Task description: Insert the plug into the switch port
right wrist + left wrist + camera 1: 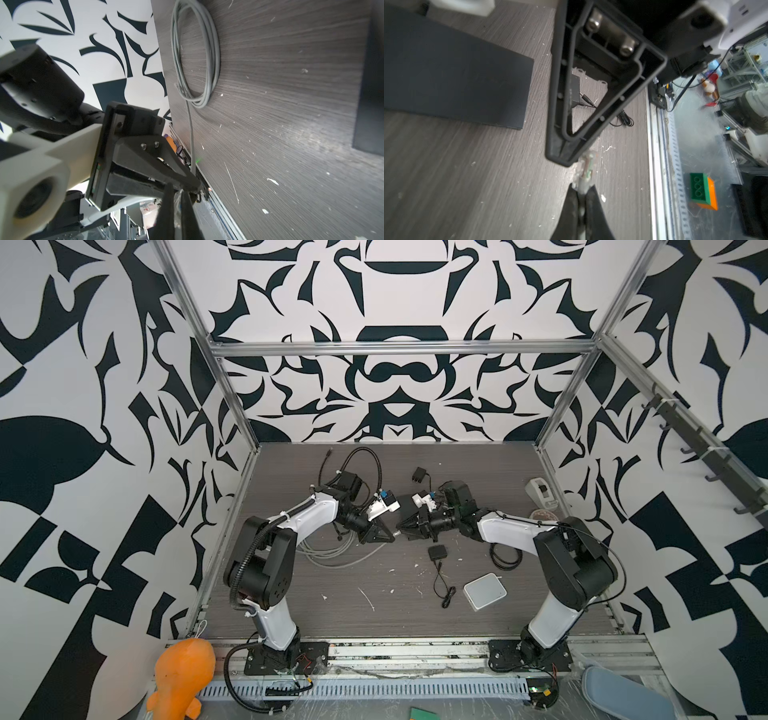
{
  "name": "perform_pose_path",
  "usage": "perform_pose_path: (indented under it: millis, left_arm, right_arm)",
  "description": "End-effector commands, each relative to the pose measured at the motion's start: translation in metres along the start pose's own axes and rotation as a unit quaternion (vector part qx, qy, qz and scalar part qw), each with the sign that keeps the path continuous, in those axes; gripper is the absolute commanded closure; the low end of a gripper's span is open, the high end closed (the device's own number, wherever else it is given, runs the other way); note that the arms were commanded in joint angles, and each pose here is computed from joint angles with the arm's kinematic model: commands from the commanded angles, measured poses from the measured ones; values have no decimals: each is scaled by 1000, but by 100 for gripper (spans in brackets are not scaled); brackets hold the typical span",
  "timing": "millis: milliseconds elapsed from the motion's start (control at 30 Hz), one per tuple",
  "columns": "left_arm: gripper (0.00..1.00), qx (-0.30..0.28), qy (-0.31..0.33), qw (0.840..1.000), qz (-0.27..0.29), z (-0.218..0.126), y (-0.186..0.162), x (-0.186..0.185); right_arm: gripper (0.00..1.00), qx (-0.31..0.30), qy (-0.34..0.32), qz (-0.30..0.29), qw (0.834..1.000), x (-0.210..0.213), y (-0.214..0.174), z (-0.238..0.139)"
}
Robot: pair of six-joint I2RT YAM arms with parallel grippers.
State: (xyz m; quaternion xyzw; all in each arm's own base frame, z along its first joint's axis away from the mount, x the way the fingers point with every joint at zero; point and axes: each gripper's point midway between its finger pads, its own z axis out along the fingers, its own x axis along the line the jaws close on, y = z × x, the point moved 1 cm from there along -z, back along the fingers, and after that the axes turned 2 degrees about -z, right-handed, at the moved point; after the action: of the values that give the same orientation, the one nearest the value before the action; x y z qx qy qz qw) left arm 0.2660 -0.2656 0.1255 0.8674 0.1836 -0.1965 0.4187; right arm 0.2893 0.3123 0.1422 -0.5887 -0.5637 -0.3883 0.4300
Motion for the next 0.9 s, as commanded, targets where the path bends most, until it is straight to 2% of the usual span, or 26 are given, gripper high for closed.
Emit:
perform_pose_path:
  millis: [0, 167, 267, 400, 700, 867]
  left_arm:
    - [100, 2, 6, 1000, 5, -2, -3, 0]
    - [100, 6, -6, 1000, 2, -1, -2, 0]
    - [100, 7, -16, 1000, -2, 0, -1, 0]
    - [100, 3, -18, 1000, -2, 1, 1, 1]
    - [100, -1, -22, 1000, -3, 1, 4, 2]
    - [100, -5, -27, 1000, 1, 0, 7, -2]
  right_arm:
    - [89, 14, 28, -31, 999, 18, -6, -1]
    - [67, 11, 23, -70, 997, 21, -5, -5]
    - [65, 11, 28, -92, 995, 25, -5, -5]
    - [67, 20, 27, -93, 995, 21, -8, -4]
    - [83, 36, 19, -78, 996, 8, -6, 6]
    - [86, 37, 19, -80, 996, 9, -5, 8]
